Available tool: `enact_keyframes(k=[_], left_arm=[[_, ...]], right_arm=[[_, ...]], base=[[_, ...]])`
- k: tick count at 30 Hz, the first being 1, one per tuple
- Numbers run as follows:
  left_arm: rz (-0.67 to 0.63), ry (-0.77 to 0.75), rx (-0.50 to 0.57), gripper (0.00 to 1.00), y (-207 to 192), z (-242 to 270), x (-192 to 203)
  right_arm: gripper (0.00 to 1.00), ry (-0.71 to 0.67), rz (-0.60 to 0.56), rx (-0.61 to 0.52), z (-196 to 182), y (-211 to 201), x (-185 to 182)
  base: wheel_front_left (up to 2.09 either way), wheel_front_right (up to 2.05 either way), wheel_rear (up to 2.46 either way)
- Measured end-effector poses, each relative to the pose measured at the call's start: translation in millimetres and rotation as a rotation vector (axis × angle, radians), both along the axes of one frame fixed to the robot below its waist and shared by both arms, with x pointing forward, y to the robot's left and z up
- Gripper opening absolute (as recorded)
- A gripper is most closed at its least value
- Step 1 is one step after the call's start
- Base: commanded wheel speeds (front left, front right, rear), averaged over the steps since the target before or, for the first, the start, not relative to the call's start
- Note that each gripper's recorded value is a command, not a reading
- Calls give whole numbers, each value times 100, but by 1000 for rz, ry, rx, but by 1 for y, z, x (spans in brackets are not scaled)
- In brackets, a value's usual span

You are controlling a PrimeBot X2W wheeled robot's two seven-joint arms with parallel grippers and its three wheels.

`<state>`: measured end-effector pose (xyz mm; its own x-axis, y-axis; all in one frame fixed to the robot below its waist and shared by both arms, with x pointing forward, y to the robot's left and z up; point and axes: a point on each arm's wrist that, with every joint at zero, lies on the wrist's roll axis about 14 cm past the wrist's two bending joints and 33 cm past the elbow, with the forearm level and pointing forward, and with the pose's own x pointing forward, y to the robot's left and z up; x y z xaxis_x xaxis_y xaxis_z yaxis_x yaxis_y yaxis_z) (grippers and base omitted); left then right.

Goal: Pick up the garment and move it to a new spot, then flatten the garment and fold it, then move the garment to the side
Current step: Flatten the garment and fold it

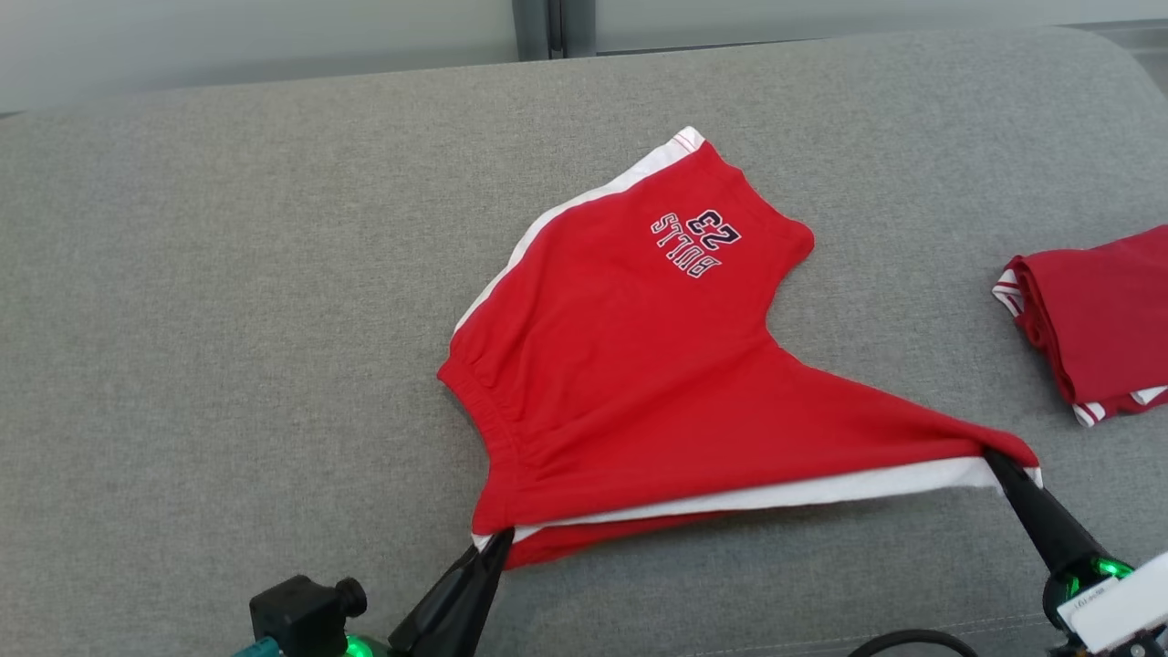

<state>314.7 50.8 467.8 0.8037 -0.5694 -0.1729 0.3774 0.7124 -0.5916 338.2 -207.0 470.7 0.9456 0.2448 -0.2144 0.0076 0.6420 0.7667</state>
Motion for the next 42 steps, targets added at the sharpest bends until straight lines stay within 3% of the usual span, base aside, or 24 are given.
enact_keyframes(k=[4, 8, 13, 21, 28, 37, 38, 39, 40, 41, 42], left_arm=[[-22, -31, -40, 0, -7, 16, 8], [-27, -60, -90, 0, -14, 35, 45], [-27, 0, -117, 0, -23, 25, 88], [146, 0, -22, 0, 6, -1, 140], [245, 58, -13, 0, 26, -23, 149], [296, 139, 18, 0, 40, -50, 149], [292, 146, 17, 7, 39, -51, 148], [291, 150, 18, 24, 38, -52, 148], [290, 156, 21, 43, 38, -54, 148], [293, 162, 25, 79, 38, -56, 148], [293, 164, 23, 100, 38, -56, 148]], right_arm=[[0, -83, 93, -46, 26, 15, 28], [0, -136, 167, -95, 44, 28, 86], [0, -36, 219, -158, 20, 38, 157], [0, 84, 363, -297, -12, 87, 235], [0, 122, 405, -354, -25, 114, 276], [0, 171, 437, -441, -49, 131, 294], [42, 162, 432, -452, -49, 131, 296], [100, 153, 429, -454, -49, 132, 297], [100, 151, 425, -449, -49, 133, 297], [100, 146, 428, -449, -49, 135, 296], [100, 137, 433, -452, -47, 137, 295]], base=[[0, 0, 0], [0, 0, 0], [0, 0, 0], [0, 0, 0], [0, 0, 0], [0, 0, 0], [0, 0, 0], [0, 0, 0], [0, 0, 0], [0, 0, 0], [0, 0, 0]])
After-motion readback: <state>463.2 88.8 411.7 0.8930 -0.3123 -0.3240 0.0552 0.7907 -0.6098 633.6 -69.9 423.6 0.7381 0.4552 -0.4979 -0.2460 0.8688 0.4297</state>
